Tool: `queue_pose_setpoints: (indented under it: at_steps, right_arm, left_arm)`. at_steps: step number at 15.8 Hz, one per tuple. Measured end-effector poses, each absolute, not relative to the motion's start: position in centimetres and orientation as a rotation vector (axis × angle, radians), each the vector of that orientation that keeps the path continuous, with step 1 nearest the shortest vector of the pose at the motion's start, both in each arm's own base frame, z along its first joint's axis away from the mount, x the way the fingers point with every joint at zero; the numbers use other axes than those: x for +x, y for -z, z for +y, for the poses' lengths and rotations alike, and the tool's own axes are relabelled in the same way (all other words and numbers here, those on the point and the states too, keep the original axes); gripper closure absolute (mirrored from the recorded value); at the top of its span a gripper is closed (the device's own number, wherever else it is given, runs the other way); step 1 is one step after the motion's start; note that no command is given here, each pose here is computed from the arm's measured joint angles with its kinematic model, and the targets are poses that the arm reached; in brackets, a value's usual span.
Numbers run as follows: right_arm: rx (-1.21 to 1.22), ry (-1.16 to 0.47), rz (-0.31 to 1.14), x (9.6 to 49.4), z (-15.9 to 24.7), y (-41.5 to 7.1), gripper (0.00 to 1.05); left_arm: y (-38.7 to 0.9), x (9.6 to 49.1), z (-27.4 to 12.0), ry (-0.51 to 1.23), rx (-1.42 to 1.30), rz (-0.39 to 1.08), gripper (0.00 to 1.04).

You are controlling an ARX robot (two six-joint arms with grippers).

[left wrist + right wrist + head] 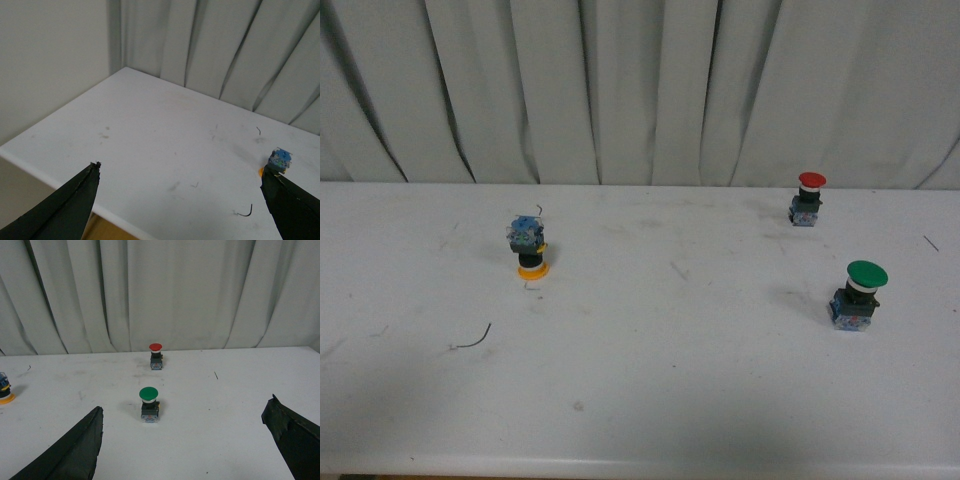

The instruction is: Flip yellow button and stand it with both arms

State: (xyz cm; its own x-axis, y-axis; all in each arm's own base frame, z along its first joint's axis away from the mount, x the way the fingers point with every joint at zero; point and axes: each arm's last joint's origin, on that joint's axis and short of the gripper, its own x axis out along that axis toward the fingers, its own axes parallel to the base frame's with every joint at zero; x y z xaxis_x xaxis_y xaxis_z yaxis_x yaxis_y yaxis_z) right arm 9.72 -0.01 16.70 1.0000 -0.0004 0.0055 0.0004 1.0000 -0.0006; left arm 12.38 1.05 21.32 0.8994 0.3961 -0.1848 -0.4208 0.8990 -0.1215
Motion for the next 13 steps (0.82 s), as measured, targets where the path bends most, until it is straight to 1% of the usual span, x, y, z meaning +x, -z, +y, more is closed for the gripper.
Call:
queue_pose_setpoints:
  at_steps: [2,3,4,5,6,7,9,11,13]
  right_arm:
    - [-0.001,0.000,-0.005,9.7,0.0,-16.7,0.06]
    - [-0.001,0.000,-0.005,9.7,0.0,-16.7,0.06]
    - [-0.001,0.000,-0.005,9.7,0.0,-16.7,0.06]
    - [-0.001,0.000,-0.005,9.7,0.0,-16.7,0.06]
    - [-0.001,0.000,-0.005,9.7,0.0,-16.7,0.06]
    - [-0.001,0.000,-0.005,9.7,0.0,-16.7,0.06]
    - [-0.001,0.000,-0.005,9.7,0.0,-16.7,0.06]
    - [-0.001,0.000,-0.005,9.7,0.0,-16.7,0.06]
    - [-0.001,0.000,-0.005,9.7,0.0,-16.7,0.06]
  left_arm:
    - [-21.6,16.6,2.4,-0.351,-0.131,0.173,0.07]
    - [-22.5,19.1,2.8,-0.304,-0.107,0.153,0.07]
    - [-22.9,20.0,2.9,-0.281,-0.099,0.146,0.07]
    - [-23.7,22.5,3.2,-0.235,-0.087,0.138,0.07]
    - [-24.1,26.3,3.4,-0.198,-0.064,0.180,0.07]
    - [-23.4,30.7,2.9,-0.144,-0.049,0.270,0.07]
    - [-20.7,38.2,0.7,-0.020,-0.030,0.439,0.07]
    - [-19.6,42.3,-1.5,0.054,-0.016,0.497,0.07]
    - [-19.4,44.8,-3.4,0.166,-0.021,0.522,0.07]
